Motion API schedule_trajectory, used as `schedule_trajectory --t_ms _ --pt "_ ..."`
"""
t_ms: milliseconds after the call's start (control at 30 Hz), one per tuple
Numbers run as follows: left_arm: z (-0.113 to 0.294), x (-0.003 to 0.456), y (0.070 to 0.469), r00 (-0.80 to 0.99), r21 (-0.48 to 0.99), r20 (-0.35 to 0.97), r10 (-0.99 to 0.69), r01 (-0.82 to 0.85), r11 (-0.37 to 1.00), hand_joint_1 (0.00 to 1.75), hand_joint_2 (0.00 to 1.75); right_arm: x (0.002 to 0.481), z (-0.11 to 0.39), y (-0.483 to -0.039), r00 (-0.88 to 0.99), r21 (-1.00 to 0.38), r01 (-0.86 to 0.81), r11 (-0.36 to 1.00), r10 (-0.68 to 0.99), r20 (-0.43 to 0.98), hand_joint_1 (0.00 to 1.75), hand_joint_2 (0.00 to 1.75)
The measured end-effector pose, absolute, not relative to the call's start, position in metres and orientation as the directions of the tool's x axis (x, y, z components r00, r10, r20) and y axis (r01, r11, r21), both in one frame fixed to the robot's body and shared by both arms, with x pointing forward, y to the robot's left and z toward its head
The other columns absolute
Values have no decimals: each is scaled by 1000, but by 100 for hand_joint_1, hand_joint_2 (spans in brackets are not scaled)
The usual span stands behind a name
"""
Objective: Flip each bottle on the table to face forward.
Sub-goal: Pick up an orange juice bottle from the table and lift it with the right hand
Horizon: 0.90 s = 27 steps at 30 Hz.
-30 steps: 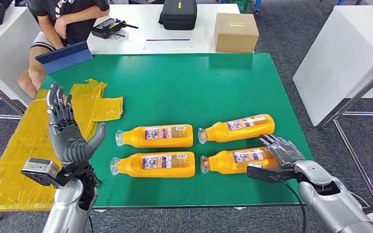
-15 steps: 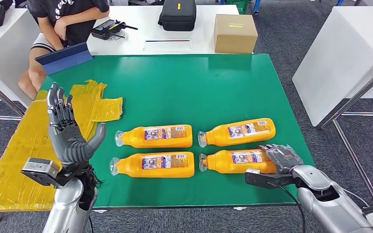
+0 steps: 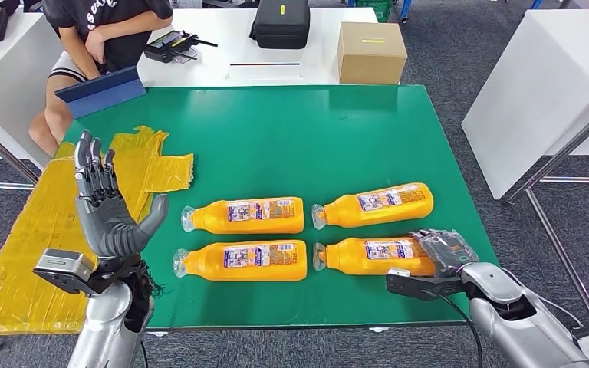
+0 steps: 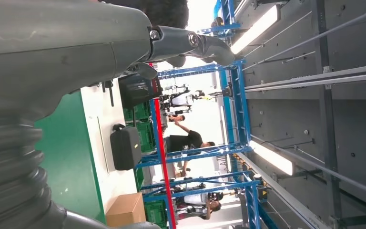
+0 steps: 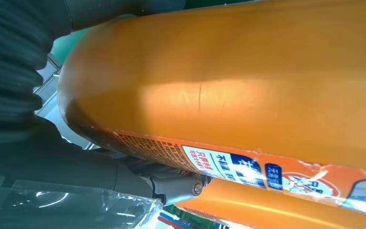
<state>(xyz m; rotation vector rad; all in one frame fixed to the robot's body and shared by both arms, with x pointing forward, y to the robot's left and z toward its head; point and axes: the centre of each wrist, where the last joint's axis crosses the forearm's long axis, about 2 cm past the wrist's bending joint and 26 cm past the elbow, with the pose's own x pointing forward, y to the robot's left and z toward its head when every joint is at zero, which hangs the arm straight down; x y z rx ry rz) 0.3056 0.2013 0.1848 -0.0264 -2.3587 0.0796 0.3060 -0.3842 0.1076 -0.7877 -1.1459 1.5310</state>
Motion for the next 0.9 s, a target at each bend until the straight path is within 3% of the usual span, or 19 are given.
schedule_trajectory --t_ms 400,733,900 --pt "184 306 202 -707 -67 707 39 -12 998 0 175 301 108 -372 -275 -958 -283 40 954 121 175 175" --pt "183 306 204 -694 -72 719 37 -22 997 0 175 292 136 -353 -310 -933 -167 318 882 356 175 175" --pt "184 308 206 -688 -75 725 35 -28 997 0 175 286 158 -350 -284 -832 -2 555 797 533 175 175"
